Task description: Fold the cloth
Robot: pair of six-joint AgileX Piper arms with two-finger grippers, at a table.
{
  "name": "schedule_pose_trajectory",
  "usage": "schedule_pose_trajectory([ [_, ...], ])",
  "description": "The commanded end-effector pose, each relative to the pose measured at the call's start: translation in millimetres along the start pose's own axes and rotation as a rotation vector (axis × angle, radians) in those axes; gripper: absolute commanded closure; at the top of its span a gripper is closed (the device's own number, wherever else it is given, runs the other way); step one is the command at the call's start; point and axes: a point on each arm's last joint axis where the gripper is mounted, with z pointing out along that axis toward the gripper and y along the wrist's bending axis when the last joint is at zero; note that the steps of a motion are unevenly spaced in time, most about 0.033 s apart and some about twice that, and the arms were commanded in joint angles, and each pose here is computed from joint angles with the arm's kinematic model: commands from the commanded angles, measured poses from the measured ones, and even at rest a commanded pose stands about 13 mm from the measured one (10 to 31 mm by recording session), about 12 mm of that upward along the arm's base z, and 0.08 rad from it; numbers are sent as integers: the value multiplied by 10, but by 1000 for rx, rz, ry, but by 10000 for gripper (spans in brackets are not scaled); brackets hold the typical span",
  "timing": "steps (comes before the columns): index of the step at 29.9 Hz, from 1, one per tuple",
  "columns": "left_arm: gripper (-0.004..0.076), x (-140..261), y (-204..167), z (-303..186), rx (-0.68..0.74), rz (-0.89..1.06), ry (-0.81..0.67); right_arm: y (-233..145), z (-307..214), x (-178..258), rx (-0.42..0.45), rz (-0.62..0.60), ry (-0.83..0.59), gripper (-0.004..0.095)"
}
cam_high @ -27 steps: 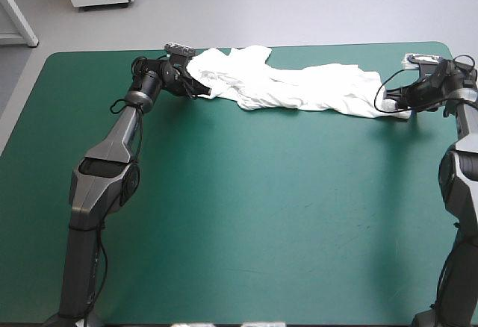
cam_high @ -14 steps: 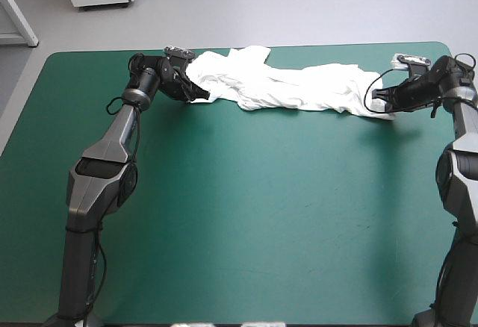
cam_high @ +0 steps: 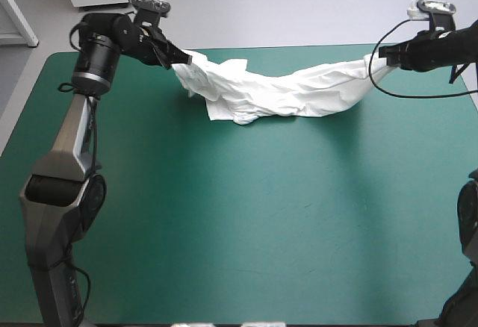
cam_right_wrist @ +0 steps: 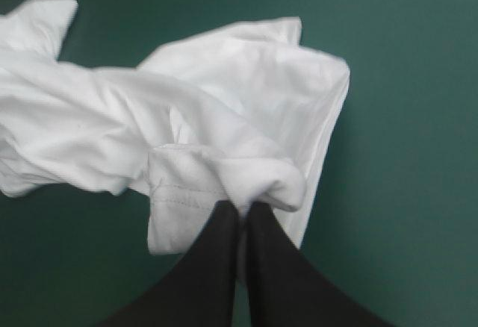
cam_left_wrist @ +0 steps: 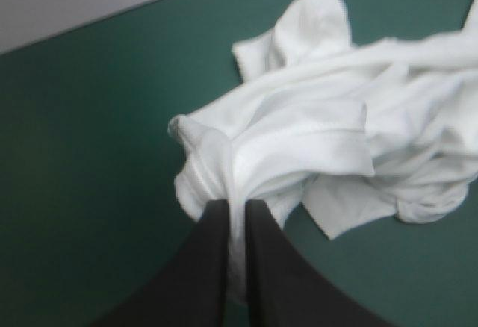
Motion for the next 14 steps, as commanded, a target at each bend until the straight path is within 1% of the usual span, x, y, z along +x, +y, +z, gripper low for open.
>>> schedule_pose_trajectory([
  [1,733,-235,-100,-1103,-38,20,-270,439,-863,-223,-22,-81,-272,921],
  [4,733,-257,-158,-1683,-61,29,-410,651,-1301,-253,-11,-117,-410,921],
  [6,733,-235,-196,-2007,-71,35,-479,770,-1527,-248,-16,-136,-469,921],
  [10,733,-122,-280,-2604,-88,47,-588,1051,-2037,-208,-36,-190,-593,921],
  [14,733,47,-368,-3156,-104,59,-691,1281,-2440,-118,-60,-223,-687,921],
])
